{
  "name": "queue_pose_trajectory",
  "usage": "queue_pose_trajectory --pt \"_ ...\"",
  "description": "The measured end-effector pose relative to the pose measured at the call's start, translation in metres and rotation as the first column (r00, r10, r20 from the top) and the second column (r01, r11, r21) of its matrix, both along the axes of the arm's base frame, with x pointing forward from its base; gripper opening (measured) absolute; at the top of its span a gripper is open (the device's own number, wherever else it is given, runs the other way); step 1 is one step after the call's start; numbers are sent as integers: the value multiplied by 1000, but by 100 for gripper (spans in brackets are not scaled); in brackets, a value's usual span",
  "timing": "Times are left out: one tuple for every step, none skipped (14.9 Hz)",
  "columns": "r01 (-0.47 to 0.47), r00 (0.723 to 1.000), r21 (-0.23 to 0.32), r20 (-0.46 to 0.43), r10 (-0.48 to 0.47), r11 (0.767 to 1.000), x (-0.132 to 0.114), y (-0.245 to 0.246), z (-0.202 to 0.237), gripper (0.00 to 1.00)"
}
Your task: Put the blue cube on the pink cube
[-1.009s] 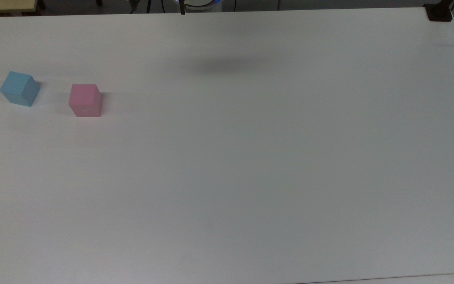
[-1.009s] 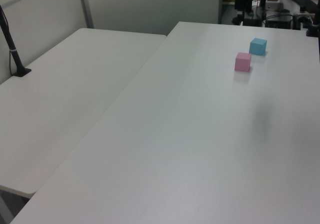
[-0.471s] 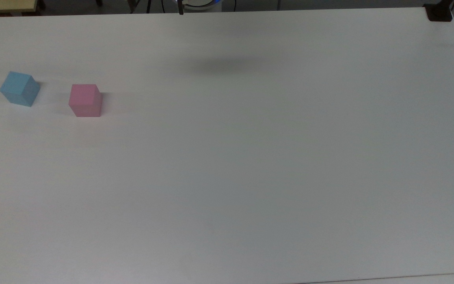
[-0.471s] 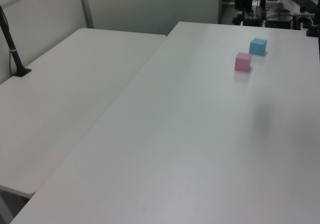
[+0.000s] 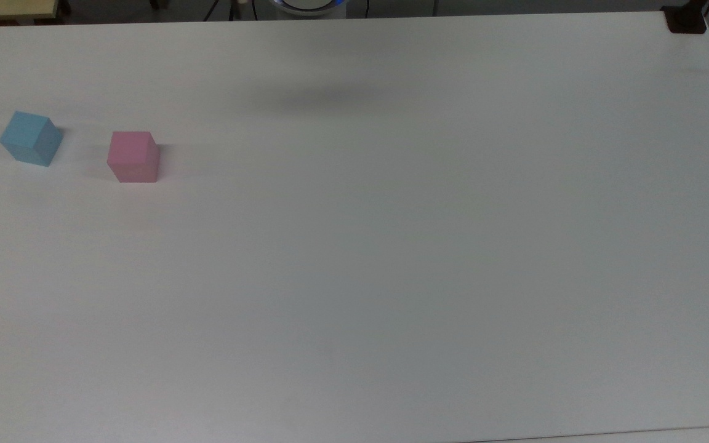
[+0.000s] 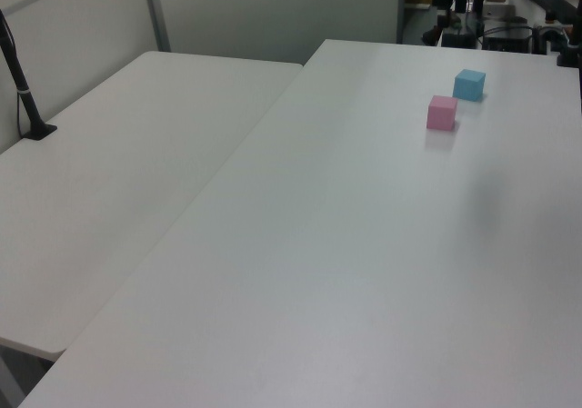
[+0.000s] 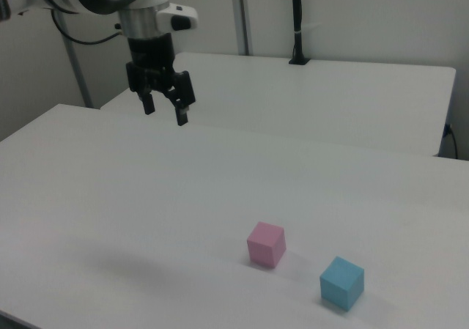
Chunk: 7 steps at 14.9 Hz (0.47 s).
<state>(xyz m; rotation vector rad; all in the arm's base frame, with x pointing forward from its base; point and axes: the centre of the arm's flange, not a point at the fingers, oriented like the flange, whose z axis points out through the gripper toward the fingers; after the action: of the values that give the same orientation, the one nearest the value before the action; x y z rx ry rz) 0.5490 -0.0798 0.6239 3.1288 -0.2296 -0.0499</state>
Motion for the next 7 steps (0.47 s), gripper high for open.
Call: queue_pose_trajectory --pt "-15 1000 -7 16 15 1000 0 -13 1 100" --pt "-38 998 -23 42 39 999 1 -29 3 100" --pt "-61 996 -37 61 63 997 0 -47 3 100" --pt "-87 994 -47 69 90 995 -4 -77 1 100" --pt "-108 992 -49 64 111 993 -8 -96 -2 100" --pt "-133 989 -51 56 136 990 -13 -116 -5 100" --pt "-163 985 -50 42 165 985 -20 -145 -13 100"
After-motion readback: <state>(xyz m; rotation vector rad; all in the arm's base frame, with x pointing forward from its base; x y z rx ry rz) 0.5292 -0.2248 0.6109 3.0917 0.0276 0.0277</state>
